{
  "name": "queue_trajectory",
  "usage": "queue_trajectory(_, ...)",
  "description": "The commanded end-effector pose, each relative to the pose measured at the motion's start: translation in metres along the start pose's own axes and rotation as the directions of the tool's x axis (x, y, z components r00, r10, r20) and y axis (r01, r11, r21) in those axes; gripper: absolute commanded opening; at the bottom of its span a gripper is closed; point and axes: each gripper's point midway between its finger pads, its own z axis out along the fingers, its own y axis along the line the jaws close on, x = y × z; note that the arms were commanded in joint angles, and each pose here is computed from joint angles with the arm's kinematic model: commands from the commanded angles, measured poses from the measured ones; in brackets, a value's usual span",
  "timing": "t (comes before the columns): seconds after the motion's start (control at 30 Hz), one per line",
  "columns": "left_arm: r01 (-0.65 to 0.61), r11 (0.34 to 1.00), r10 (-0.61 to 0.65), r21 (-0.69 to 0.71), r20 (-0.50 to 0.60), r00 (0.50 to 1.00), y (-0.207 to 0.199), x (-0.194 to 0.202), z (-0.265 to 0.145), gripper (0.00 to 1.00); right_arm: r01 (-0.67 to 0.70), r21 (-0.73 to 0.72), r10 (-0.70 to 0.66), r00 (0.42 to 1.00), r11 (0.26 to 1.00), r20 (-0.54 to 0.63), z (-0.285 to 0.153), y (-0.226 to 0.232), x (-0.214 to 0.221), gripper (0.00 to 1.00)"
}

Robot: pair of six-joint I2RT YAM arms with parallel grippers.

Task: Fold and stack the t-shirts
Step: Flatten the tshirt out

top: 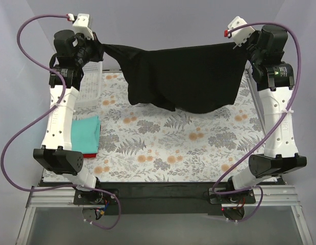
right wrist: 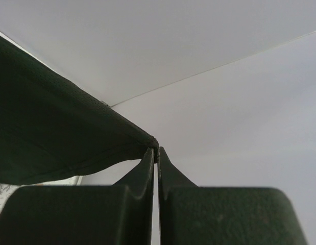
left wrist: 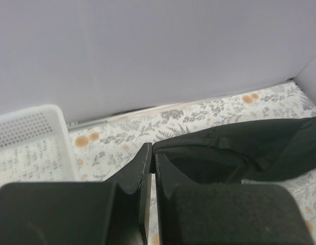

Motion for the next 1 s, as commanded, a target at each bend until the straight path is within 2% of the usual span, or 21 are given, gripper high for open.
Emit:
queue_trajectory(0.0, -0.055, 0.998, 0.046, 0.037, 0.195, 0.98, -0.026, -0.065, -0.057, 0.0, -0.073, 0.154, 0.061, 0.995, 0.985, 0.082, -0.037, -0.045, -0.02, 0.01)
queue_trajectory(0.1, -0.123, 0.989, 0.093, 0.087, 0.288, 0.953, -0.046, -0.071, -0.097, 0.0, -0.109, 0.2, 0.083, 0.987, 0.974, 0.135, -0.08, -0.057, -0.025, 0.01)
queue_trajectory(0.13, -0.167, 0.983, 0.126, 0.082, 0.364, 0.923, -0.056, -0.089, -0.127, 0.0, -0.124, 0.214, 0.091, 0.983, 0.969, 0.159, -0.099, -0.06, -0.027, 0.01)
queue_trajectory(0.23, -0.201, 0.979, 0.17, 0.028, 0.431, 0.886, -0.061, -0.094, -0.173, 0.0, -0.148, 0.233, 0.095, 0.97, 0.961, 0.223, -0.138, -0.062, -0.029, 0.01)
queue_trajectory(0.3, -0.236, 0.971, 0.215, -0.032, 0.544, 0.811, -0.071, -0.113, -0.231, 0.0, -0.169, 0.26, 0.086, 0.949, 0.951, 0.302, -0.183, -0.067, -0.034, 0.01)
queue_trajectory(0.33, -0.244, 0.969, 0.229, -0.049, 0.559, 0.797, -0.071, -0.112, -0.239, 0.0, -0.172, 0.259, 0.085, 0.945, 0.95, 0.317, -0.19, -0.065, -0.034, 0.01)
queue_trajectory(0.4, -0.267, 0.958, 0.268, -0.104, 0.657, 0.705, -0.08, -0.133, -0.286, 0.0, -0.204, 0.316, 0.069, 0.918, 0.926, 0.39, -0.231, -0.08, -0.043, 0.01)
queue_trajectory(0.47, -0.261, 0.955, 0.283, -0.143, 0.707, 0.648, -0.083, -0.155, -0.314, 0.0, -0.232, 0.37, 0.053, 0.899, 0.9, 0.435, -0.258, -0.097, -0.05, 0.01)
queue_trajectory(0.53, -0.228, 0.953, 0.301, -0.2, 0.716, 0.629, -0.073, -0.174, -0.317, 0.0, -0.239, 0.413, 0.015, 0.879, 0.879, 0.476, -0.28, -0.116, -0.063, 0.01)
queue_trajectory(0.57, -0.209, 0.95, 0.312, -0.232, 0.702, 0.64, -0.065, -0.184, -0.311, 0.0, -0.214, 0.416, -0.008, 0.882, 0.884, 0.471, -0.271, -0.119, -0.068, 0.01)
queue_trajectory(0.6, -0.198, 0.945, 0.328, -0.262, 0.713, 0.62, -0.063, -0.198, -0.321, 0.0, -0.201, 0.42, -0.022, 0.884, 0.885, 0.468, -0.266, -0.121, -0.071, 0.01)
queue_trajectory(0.63, -0.205, 0.941, 0.336, -0.268, 0.703, 0.627, -0.062, -0.201, -0.315, 0.0, -0.177, 0.419, -0.037, 0.89, 0.891, 0.455, -0.257, -0.12, -0.072, 0.01)
queue_trajectory(0.7, -0.234, 0.931, 0.363, -0.28, 0.641, 0.676, -0.051, -0.195, -0.28, 0.0, -0.116, 0.392, -0.066, 0.905, 0.912, 0.42, -0.226, -0.109, -0.07, 0.01)
queue_trajectory(0.8, -0.277, 0.929, 0.368, -0.244, 0.546, 0.753, -0.041, -0.163, -0.232, 0.0, -0.052, 0.312, -0.079, 0.916, 0.949, 0.393, -0.185, -0.083, -0.066, 0.01)
queue_trajectory(0.83, -0.301, 0.926, 0.377, -0.228, 0.514, 0.77, -0.04, -0.149, -0.218, 0.0, -0.022, 0.243, -0.07, 0.93, 0.97, 0.362, -0.157, -0.058, -0.054, 0.01)
queue_trajectory(0.87, -0.321, 0.931, 0.364, -0.172, 0.447, 0.817, -0.037, -0.115, -0.189, 0.0, -0.011, 0.21, -0.066, 0.934, 0.978, 0.352, -0.147, -0.046, -0.049, 0.01)
queue_trajectory(0.97, -0.335, 0.941, 0.33, -0.042, 0.316, 0.89, -0.038, -0.041, -0.145, 0.0, 0.053, 0.037, -0.061, 0.953, 0.998, 0.297, -0.096, 0.022, -0.017, 0.01)
